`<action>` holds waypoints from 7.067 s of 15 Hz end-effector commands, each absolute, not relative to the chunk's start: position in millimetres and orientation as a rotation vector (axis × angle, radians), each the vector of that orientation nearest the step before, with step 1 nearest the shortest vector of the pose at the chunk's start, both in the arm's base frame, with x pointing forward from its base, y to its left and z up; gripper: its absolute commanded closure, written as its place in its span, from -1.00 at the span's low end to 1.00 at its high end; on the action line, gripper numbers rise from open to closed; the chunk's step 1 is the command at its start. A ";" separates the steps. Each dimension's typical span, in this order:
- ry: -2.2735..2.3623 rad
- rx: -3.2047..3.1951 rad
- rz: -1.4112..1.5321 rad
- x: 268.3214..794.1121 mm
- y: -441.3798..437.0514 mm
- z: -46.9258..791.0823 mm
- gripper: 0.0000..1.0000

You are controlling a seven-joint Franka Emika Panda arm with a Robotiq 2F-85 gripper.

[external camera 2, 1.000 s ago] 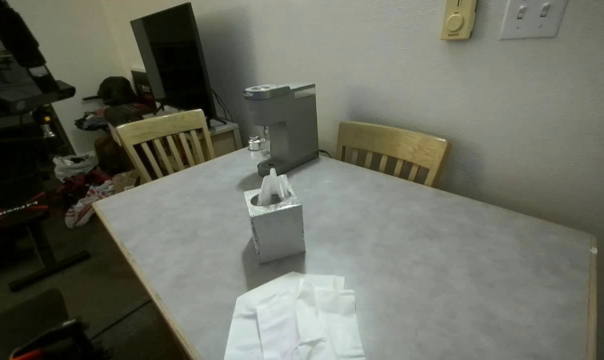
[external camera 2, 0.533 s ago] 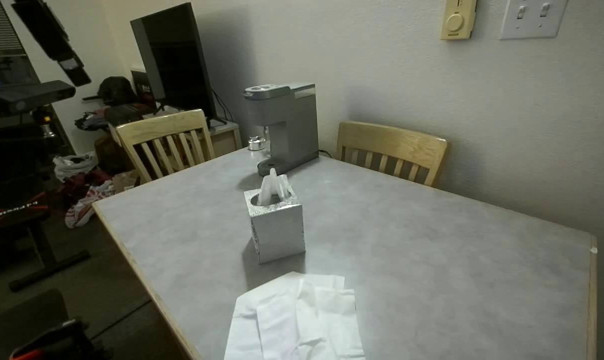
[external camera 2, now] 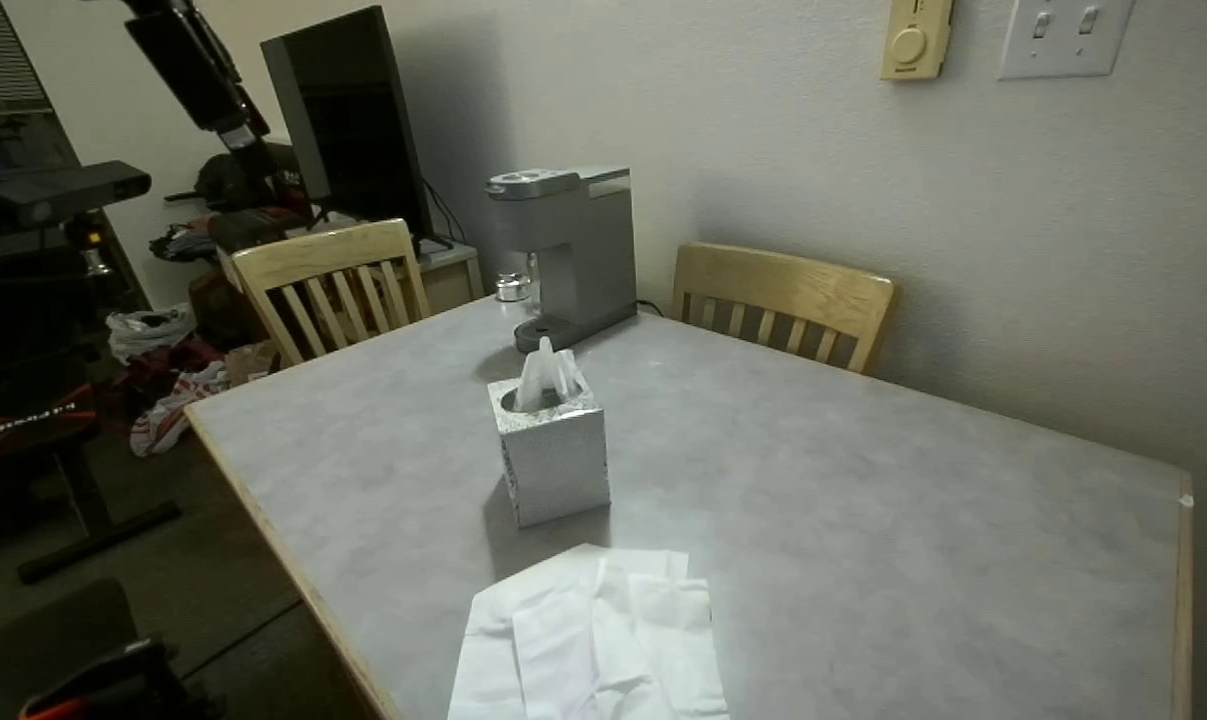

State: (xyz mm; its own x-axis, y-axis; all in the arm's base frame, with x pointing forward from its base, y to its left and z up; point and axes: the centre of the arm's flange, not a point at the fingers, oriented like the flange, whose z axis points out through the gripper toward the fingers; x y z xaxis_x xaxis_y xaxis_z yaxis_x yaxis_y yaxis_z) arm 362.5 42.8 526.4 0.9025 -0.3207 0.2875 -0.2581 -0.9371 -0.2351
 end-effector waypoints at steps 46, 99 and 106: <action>0.563 -2.971 -0.224 545.5 -52.8 374.7 -1.00; 0.105 -3.026 -0.182 585.8 -40.8 417.0 1.00; 0.138 -3.071 -0.418 600.7 -58.6 489.2 1.00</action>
State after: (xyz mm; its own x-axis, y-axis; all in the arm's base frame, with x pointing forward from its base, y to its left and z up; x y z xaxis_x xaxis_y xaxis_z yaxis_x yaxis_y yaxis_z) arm 595.3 -47.2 467.3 0.9708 -0.0759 0.2276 -0.0577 -0.9946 -0.0860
